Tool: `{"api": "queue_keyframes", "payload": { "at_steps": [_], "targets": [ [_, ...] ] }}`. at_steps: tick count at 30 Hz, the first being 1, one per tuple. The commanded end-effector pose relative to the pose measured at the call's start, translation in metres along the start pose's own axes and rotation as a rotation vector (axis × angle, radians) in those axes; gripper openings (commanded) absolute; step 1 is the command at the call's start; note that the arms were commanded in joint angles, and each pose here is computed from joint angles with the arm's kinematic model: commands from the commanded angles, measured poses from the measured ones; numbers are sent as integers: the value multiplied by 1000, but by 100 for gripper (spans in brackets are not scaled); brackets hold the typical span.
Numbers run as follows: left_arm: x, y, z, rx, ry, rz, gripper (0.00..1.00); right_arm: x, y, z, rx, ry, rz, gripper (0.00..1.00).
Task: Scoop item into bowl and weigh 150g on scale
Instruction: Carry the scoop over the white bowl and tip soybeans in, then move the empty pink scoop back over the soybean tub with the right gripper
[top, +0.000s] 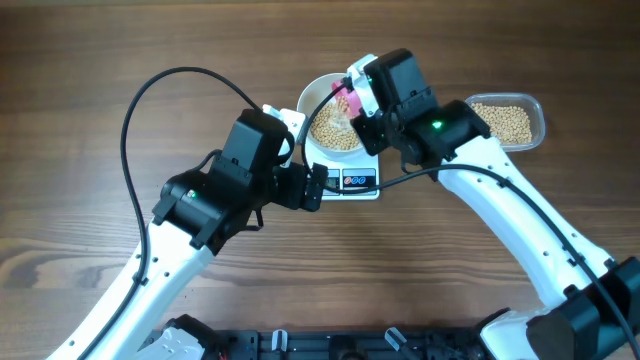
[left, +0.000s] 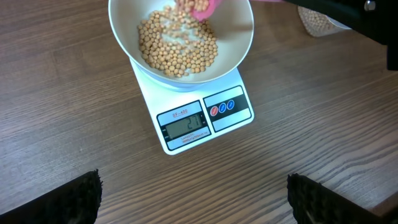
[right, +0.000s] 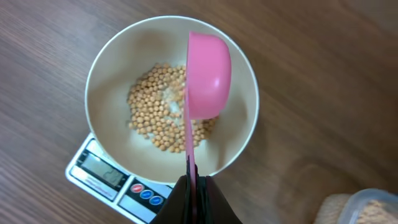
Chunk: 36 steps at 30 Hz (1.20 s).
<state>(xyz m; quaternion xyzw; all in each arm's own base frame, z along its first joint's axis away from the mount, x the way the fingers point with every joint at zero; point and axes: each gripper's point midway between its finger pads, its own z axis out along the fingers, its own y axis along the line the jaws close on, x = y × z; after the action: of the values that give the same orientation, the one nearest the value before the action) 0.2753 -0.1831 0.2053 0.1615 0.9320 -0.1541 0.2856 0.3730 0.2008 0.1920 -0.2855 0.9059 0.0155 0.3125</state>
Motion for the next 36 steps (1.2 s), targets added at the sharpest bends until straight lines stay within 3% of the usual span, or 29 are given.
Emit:
{"api": "queue_keyframes", "payload": {
  "at_steps": [1, 19, 25, 31, 36],
  "targets": [
    [0, 2, -1, -14, -8, -7, 100, -13, -9, -18, 84, -47, -69, 4],
    [0, 2, -1, -14, -8, -7, 100, -17, -8, -23, 122, -57, -144, 4],
    [0, 2, -1, -14, -8, -7, 100, -21, -9, -37, 101, -101, 28, 4],
    [0, 2, -1, -14, -8, -7, 100, -23, 16, -54, -193, -137, 120, 4],
    [0, 2, -1, -14, -8, -7, 100, -19, -10, -71, -301, -150, 338, 4]
  ]
}}
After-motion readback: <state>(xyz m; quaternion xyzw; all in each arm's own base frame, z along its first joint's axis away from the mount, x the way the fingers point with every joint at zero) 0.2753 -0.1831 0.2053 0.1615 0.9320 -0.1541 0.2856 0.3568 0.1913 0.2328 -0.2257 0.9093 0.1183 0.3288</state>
